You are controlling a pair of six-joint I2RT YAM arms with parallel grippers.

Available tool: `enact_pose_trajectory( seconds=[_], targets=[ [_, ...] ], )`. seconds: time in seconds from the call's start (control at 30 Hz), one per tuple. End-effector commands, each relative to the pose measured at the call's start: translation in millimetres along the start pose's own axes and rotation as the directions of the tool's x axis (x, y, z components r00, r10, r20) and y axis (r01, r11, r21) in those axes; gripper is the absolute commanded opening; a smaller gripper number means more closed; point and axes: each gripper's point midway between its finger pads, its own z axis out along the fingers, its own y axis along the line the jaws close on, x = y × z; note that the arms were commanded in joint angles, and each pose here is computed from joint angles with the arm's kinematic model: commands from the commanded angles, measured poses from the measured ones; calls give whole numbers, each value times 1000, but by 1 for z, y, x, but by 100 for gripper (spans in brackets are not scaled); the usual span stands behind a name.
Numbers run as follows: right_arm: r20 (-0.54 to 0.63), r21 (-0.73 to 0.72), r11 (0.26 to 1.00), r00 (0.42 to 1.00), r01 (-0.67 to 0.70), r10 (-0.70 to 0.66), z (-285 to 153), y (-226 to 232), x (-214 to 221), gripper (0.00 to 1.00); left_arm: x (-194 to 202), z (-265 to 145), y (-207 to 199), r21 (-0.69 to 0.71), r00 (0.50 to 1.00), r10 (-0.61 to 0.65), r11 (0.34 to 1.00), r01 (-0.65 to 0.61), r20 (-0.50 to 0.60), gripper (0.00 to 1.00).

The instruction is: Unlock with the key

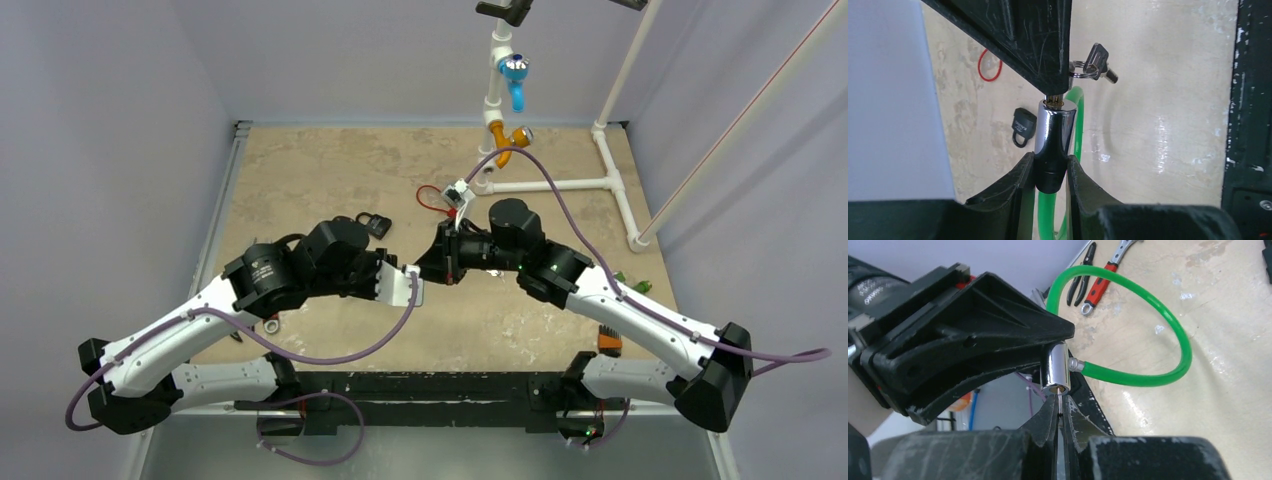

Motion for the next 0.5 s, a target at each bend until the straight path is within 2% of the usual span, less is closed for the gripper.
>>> enact_pose_trajectory(
  seconds=[0.0,0.13,0.37,0.43,0.47],
  targets=[
    [7,-60,983,985,-173,174,5,2,1,0,-97,-33,76,-357,929,160,934,-33,335,0],
    [60,-94,960,961,-264,270,-2,-9,-16,0,-94,-28,71,-396,924,229,913,-95,307,0],
    [12,-183,916,931,-357,365,-1,0,-23,0,-90,-25,69,-449,912,315,876,-174,262,0],
    [9,-179,915,930,-360,368,-2,0,-24,10,-90,-25,68,-451,909,322,874,-179,264,0],
    [15,-177,920,934,-349,357,-4,0,-26,21,-89,-25,67,-448,910,318,876,-176,264,0]
  ],
)
